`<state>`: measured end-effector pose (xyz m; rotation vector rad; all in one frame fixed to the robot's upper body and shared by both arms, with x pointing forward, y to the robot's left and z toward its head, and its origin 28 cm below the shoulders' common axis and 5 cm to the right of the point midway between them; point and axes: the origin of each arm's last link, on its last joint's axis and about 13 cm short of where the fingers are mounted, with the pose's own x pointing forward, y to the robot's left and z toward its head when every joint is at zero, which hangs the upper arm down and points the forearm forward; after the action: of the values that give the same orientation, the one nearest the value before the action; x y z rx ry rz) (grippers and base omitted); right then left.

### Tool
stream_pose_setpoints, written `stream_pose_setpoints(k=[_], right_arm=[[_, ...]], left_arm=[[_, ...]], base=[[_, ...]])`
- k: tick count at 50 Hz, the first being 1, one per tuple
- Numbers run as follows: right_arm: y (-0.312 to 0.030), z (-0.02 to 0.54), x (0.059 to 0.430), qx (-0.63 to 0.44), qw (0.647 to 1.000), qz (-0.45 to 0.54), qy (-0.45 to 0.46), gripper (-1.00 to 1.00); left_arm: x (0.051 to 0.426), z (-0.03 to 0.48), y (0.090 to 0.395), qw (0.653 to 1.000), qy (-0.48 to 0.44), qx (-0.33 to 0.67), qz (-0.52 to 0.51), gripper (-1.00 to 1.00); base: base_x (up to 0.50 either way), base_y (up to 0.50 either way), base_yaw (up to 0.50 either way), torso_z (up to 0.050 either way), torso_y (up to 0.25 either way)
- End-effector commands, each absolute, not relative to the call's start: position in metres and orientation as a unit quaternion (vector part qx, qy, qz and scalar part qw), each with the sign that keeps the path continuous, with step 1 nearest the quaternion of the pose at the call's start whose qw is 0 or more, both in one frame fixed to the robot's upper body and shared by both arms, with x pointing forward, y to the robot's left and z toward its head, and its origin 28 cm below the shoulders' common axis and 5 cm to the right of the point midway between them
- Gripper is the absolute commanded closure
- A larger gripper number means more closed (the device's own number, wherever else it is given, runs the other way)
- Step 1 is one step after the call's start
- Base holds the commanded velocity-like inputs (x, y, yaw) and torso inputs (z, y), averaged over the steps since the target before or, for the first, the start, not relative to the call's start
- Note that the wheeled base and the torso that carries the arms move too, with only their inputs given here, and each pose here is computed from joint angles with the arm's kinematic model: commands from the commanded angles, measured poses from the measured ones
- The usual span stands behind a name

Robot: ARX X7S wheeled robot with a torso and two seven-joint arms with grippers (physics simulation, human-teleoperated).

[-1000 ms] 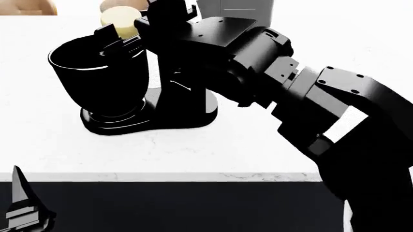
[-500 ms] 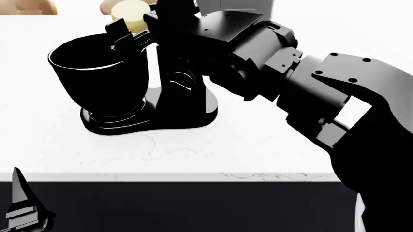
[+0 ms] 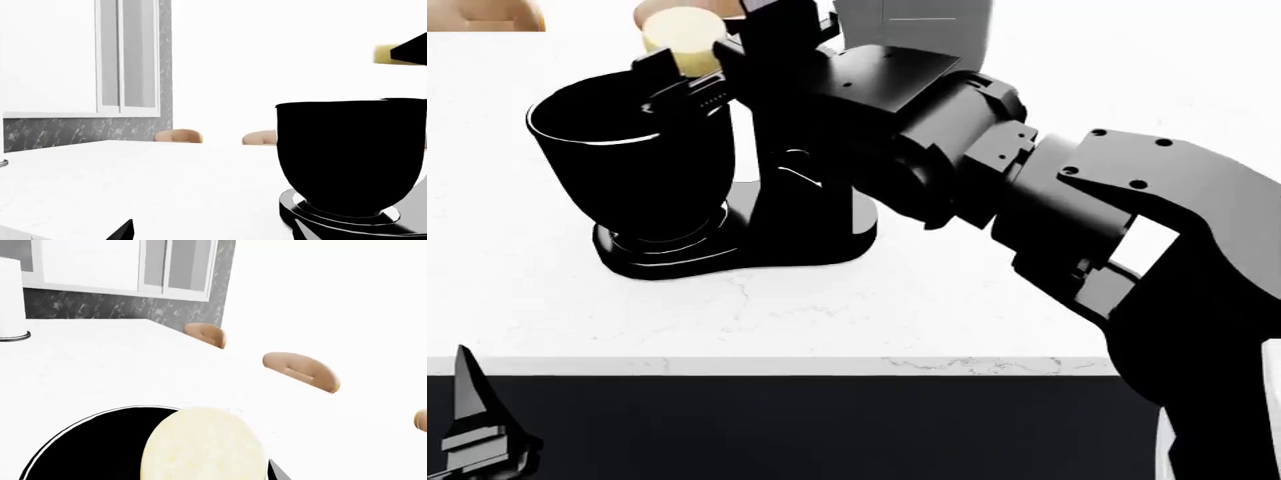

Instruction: Place the cheese in the stand mixer bowl.

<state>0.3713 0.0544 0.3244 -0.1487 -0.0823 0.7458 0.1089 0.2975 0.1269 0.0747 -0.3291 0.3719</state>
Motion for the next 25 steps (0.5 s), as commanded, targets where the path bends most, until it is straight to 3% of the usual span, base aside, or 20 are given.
stream_pose_setpoints(k=[1,20,21,25], right_arm=[[0.0580,0.3264,0.3675,-0.079,0.923,0.372,-0.050,1.00],[0.0622,0.3212,0.3630,-0.076,0.921,0.379,-0.042,1.00],[0.0621,0.3204,0.3631,-0.078,0.923,0.375,-0.041,-1.00],[0.0623,0.3195,0.3631,-0.077,0.923,0.376,-0.041,-1.00]], left_arm=[[0.1094,0.1265,0.2979,0.969,-0.163,0.036,0.185,-1.00],[0.1092,0.1252,0.2991,0.968,-0.160,0.035,0.188,-1.00],[0.1090,0.1251,0.2992,0.968,-0.160,0.035,0.187,-1.00],[0.1098,0.1242,0.2992,0.969,-0.159,0.034,0.186,-1.00]], base=[[0.00,0.00,0.00,0.000,0.000],[0.00,0.00,0.00,0.000,0.001],[0.00,0.00,0.00,0.000,0.000],[0.00,0.00,0.00,0.000,0.000]])
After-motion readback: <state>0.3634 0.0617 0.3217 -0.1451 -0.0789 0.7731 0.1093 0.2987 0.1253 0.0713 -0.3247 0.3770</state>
